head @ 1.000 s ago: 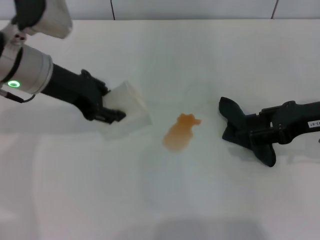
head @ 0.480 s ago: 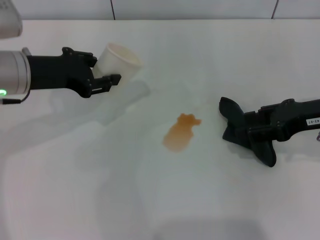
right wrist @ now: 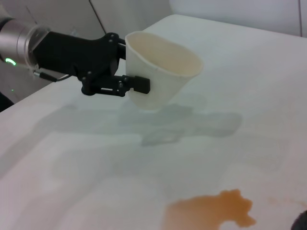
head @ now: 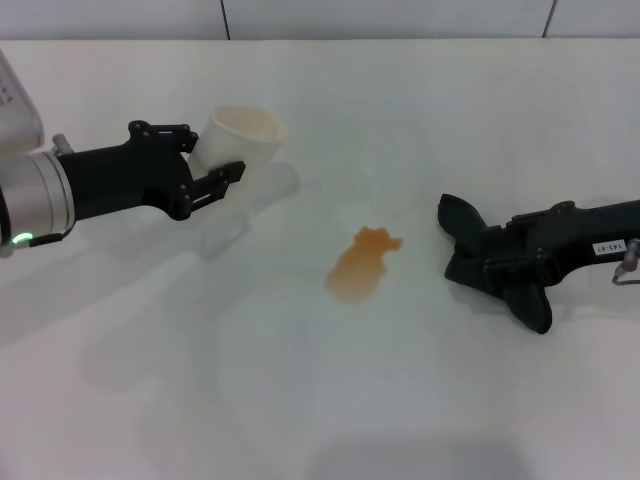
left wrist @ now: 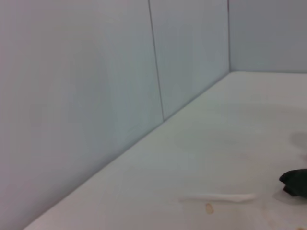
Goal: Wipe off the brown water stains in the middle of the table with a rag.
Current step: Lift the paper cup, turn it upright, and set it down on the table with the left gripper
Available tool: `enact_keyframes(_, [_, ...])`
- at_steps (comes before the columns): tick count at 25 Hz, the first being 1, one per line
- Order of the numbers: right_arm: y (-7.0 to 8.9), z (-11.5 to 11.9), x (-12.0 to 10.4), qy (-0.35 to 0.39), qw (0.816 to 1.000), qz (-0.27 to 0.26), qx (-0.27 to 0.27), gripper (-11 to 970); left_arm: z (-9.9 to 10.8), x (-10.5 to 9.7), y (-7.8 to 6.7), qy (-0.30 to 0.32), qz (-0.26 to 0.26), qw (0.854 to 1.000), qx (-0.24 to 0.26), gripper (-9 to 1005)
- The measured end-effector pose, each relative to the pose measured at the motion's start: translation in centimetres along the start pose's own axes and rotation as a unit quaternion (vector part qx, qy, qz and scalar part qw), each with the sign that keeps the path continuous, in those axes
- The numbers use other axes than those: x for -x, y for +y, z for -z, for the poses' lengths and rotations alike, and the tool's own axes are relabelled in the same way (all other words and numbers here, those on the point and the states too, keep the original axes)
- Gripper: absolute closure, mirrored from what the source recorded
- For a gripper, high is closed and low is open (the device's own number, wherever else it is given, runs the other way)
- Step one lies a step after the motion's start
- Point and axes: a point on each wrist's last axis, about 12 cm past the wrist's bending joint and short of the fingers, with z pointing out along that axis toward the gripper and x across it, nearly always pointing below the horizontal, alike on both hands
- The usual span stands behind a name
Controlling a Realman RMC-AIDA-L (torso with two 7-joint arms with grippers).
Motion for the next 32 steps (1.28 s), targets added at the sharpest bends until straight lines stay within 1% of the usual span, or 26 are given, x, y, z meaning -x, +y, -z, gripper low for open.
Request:
enact_keyframes(9, [0.1, -0.7, 0.1, 0.003, 1.0, 0.007, -0.004, 351, -0.3, -2.0, -0.5, -0.001, -0.016, 1.0, 0.024, 587])
enact_keyframes(12, [0.2, -1.2, 0.2, 0.008, 1.0, 0.016, -0.007, 351, -0.6, -2.5, -0.8, -0.003, -0.02, 0.999, 0.028, 588])
enact_keyframes(24, [0.4, -1.8, 0.4, 0.013, 1.0, 0.026, -0.009, 351, -0.7, -3.5, -1.3, 0.004, -0.03, 0.999, 0.031, 587])
enact_keyframes(32, [0.5, -2.3, 0.2, 0.017, 0.999, 0.036, -0.015, 352, -0.4, -4.3, -1.9, -0.014, -0.039, 0.998, 0.047, 585])
